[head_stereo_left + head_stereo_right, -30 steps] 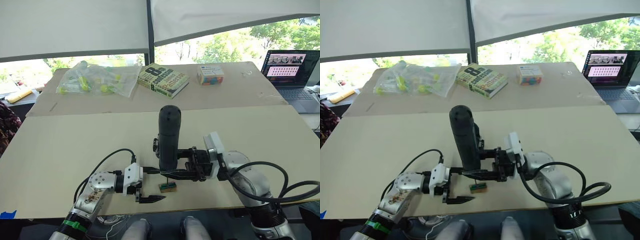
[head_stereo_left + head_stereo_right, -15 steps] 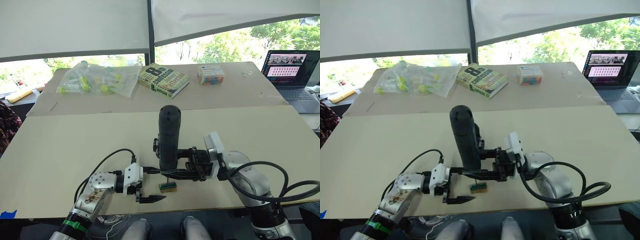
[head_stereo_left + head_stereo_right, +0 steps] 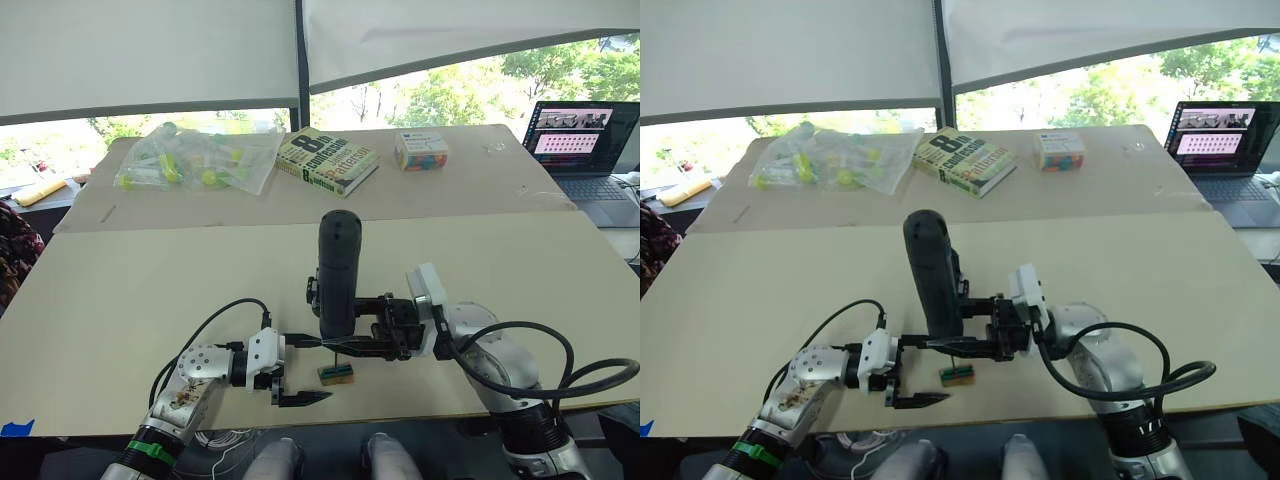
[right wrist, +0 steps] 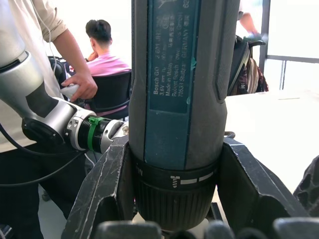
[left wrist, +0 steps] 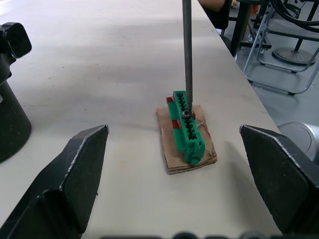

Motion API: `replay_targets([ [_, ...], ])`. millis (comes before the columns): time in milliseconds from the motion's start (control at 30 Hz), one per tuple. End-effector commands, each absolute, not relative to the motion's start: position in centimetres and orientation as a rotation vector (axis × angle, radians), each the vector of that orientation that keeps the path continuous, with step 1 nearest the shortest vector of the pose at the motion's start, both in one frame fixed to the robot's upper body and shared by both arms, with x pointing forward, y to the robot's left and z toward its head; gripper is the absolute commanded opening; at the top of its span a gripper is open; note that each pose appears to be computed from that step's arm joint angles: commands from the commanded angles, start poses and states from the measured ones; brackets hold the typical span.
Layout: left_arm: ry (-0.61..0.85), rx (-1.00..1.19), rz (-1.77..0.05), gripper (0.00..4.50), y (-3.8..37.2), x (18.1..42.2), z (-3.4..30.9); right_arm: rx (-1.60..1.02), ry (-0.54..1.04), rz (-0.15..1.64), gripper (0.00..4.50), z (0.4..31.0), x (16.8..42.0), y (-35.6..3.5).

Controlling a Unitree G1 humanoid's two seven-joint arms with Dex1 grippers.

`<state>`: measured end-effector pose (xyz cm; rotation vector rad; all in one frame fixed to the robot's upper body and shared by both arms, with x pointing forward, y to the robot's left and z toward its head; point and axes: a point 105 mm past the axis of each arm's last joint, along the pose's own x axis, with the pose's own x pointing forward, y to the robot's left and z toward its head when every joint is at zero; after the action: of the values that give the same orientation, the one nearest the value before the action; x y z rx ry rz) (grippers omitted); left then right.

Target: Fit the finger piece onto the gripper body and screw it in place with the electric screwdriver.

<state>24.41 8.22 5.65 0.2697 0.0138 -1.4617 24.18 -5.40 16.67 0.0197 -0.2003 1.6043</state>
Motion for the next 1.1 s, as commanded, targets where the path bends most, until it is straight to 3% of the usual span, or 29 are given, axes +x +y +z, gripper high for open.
replay_targets([
  [33, 0.085, 0.258, -1.476, 4.45, 8.2, 23.8, 4.0, -0.012, -0.280, 1.615, 1.92, 18.0, 24.0, -5.3],
  [633, 0.084, 0.261, -1.461, 4.45, 8.5, 23.9, 4.0, -0.076, -0.283, 1.645, 1.92, 17.5, 23.8, -5.0],
  [1100, 0.063, 0.253, -1.439, 4.45, 9.1, 24.5, 4.7, -0.056, -0.357, 1.645, 1.92, 19.4, 23.5, -5.0],
])
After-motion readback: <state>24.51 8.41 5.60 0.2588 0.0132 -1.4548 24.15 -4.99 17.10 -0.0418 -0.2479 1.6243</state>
